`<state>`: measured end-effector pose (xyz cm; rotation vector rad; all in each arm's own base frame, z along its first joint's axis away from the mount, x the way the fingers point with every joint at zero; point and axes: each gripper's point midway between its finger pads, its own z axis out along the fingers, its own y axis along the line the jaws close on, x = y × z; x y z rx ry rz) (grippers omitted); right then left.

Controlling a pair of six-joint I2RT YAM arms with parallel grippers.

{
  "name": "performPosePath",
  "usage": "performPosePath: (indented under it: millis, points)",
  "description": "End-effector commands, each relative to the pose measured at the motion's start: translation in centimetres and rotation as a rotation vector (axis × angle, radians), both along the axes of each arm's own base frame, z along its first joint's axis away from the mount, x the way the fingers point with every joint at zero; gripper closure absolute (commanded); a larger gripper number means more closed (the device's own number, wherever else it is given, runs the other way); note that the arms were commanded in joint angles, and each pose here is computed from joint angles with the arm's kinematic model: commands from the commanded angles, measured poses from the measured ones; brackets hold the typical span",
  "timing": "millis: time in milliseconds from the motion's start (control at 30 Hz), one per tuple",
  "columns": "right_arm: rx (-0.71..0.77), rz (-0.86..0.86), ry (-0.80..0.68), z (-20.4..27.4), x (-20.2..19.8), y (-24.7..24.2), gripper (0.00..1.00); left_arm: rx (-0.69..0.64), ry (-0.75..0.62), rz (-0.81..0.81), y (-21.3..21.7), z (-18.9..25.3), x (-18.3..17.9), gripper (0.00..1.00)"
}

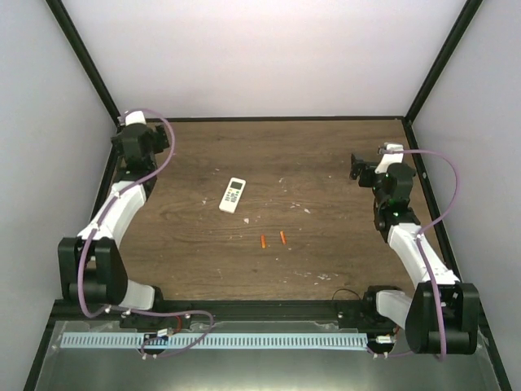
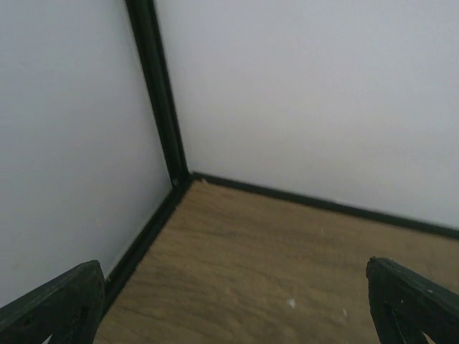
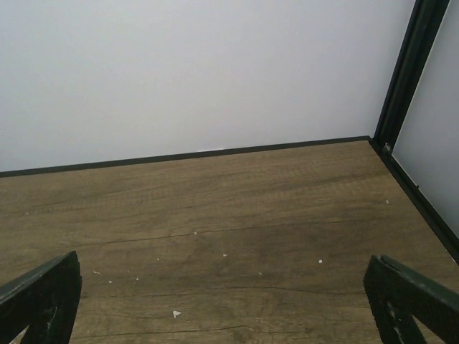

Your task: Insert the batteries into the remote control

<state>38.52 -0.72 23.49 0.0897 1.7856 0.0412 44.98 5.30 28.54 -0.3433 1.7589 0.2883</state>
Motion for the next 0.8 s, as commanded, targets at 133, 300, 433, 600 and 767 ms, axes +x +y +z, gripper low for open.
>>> performPosePath:
  millis: [133, 300, 433, 600, 767]
  points:
    - [0.011, 0.007, 0.017, 1.9, 0.5, 0.0, 0.00, -0.137, 0.297, -0.357, -7.2, -5.0, 1.7, 0.03]
    - [0.114, -0.040, 0.249, -1.1, 2.2, -0.2, 0.00, -0.166, 0.623, -0.554, -14.8, -9.8, 0.3, 0.03]
    - [0.166, 0.007, 0.464, -4.8, 3.5, 1.5, 0.00, -0.041, 0.804, -0.584, -19.2, -13.4, -1.1, 0.03]
    - [0.214, 0.087, 0.519, -5.7, 3.6, 4.1, 0.00, -0.143, 0.876, -0.667, -23.2, -15.8, -1.3, 0.02]
    - [0.263, 0.149, 0.564, -6.5, 3.0, 6.4, 0.00, -0.132, 1.001, -0.671, -24.2, -18.7, -1.5, 0.02]
